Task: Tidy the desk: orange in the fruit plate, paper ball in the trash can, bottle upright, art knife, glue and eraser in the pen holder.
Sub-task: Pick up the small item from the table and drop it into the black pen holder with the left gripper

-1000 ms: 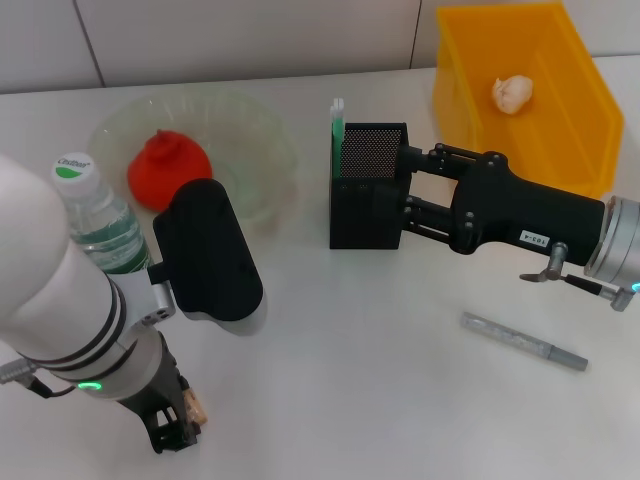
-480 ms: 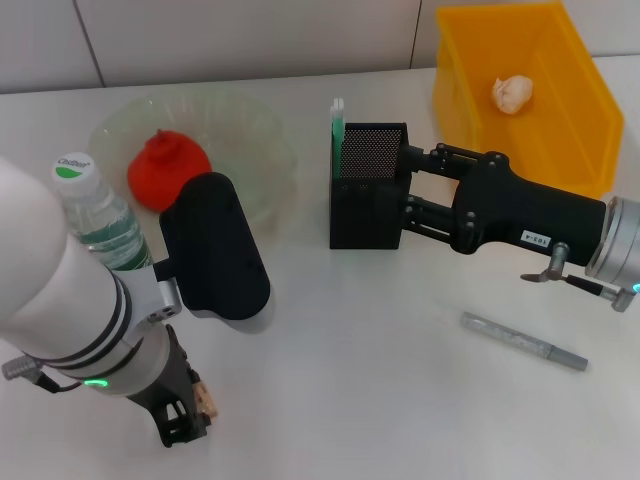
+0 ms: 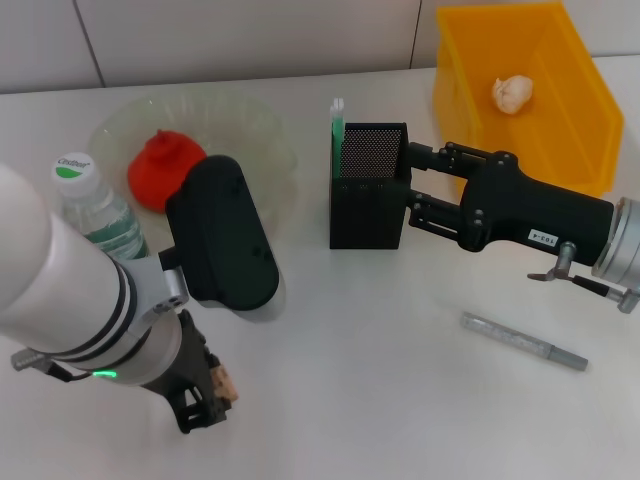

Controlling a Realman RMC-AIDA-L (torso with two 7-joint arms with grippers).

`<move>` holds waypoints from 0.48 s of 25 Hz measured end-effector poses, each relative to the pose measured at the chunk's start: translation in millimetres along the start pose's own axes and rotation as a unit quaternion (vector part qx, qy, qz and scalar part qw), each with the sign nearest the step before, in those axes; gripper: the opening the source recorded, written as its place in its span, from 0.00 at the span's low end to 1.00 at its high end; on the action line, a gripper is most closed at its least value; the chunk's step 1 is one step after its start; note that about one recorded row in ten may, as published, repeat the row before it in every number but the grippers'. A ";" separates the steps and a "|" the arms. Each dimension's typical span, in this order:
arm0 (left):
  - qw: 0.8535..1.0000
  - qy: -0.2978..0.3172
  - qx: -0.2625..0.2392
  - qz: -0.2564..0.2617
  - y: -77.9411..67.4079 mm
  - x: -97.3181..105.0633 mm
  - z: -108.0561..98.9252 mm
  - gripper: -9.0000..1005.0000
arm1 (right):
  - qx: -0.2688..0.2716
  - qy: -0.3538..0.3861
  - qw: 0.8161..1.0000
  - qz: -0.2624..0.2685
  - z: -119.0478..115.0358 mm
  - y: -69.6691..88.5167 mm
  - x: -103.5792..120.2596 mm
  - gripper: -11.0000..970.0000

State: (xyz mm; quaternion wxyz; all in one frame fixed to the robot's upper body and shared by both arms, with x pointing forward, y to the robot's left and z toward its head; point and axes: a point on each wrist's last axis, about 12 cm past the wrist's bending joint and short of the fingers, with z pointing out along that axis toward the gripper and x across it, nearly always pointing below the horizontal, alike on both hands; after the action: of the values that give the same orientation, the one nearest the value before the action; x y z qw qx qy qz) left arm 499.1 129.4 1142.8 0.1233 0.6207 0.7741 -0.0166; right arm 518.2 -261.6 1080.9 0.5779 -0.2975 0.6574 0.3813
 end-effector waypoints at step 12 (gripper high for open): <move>0.998 -0.049 -0.035 0.006 6.4 -8.5 -8.5 0.41 | 0.034 0.015 0.999 0.005 -26.1 -0.2 12.9 0.72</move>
State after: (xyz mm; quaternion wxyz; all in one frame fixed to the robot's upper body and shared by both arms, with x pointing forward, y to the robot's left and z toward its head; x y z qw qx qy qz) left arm 505.5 124.2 1153.6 0.1831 0.6192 0.7633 -0.0195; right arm 502.5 -283.1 1069.2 0.5758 -0.2806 0.6800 0.3568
